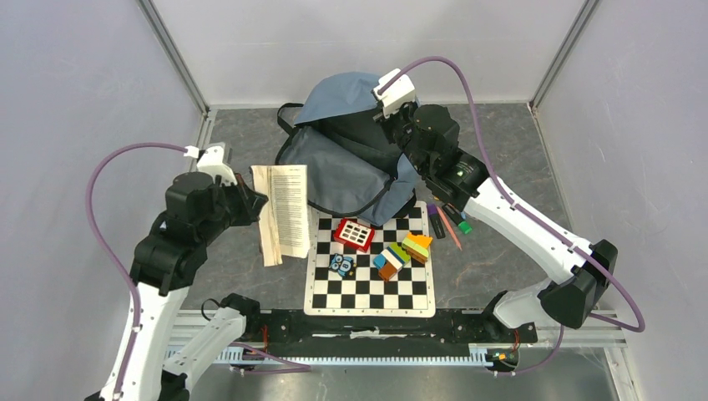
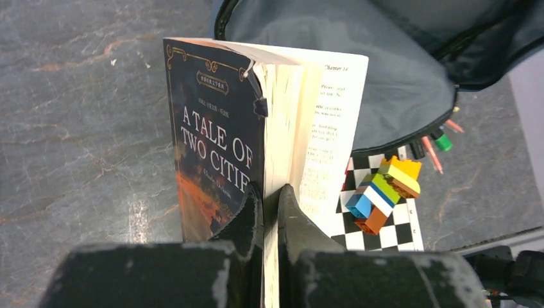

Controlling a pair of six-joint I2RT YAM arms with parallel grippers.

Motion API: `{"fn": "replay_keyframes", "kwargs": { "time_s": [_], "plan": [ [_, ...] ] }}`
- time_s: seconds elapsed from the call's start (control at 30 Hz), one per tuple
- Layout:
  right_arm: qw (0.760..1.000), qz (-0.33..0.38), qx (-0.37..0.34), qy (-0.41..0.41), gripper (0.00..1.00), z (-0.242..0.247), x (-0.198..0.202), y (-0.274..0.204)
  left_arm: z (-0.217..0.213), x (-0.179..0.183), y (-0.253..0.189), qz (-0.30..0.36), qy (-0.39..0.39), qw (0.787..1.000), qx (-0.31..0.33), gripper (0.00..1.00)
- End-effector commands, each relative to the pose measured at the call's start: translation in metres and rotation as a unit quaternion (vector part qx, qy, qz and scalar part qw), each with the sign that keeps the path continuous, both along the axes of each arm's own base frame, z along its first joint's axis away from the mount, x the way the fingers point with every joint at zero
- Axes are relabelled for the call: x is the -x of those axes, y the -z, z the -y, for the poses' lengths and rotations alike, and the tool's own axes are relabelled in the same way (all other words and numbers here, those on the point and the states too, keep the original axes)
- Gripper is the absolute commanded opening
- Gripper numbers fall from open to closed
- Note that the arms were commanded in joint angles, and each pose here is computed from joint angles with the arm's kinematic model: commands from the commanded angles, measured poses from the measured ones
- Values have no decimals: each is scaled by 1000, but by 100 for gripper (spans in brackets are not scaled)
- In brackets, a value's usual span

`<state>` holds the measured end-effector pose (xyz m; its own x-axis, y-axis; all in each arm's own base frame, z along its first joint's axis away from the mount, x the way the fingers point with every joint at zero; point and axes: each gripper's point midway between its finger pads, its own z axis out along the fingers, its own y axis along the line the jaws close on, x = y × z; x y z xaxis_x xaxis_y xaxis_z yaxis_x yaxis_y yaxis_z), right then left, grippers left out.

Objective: Pack the student bag
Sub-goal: Pick up the book from the center of the board, then place the book at the center of the board.

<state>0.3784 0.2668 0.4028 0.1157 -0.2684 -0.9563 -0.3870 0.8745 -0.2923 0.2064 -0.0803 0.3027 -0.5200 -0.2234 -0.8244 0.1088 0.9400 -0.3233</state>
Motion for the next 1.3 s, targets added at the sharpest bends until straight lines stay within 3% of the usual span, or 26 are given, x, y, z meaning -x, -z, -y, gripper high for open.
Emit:
{"fn": "replay_keyframes", "kwargs": {
  "time_s": [0.0, 0.4, 0.67, 0.9, 1.27],
  "plan": [
    [1000, 14, -22, 2, 0, 3, 1, -23, 7, 9, -71, 105, 40, 993, 19, 2],
    [1000, 11, -19, 1, 0, 1, 1, -21, 44, 20, -71, 87, 135, 984, 75, 2],
    [1000, 4, -16, -5, 0, -2, 0, -16, 69, 8, -6, 1, 141, 979, 146, 2],
    [1000, 1, -12, -7, 0, -3, 2, -14, 48, -16, 44, -33, 60, 993, 99, 2],
    [1000, -8, -4, -10, 0, -9, 1, -5, 35, -22, 136, -125, 22, 991, 47, 2]
  ]
}}
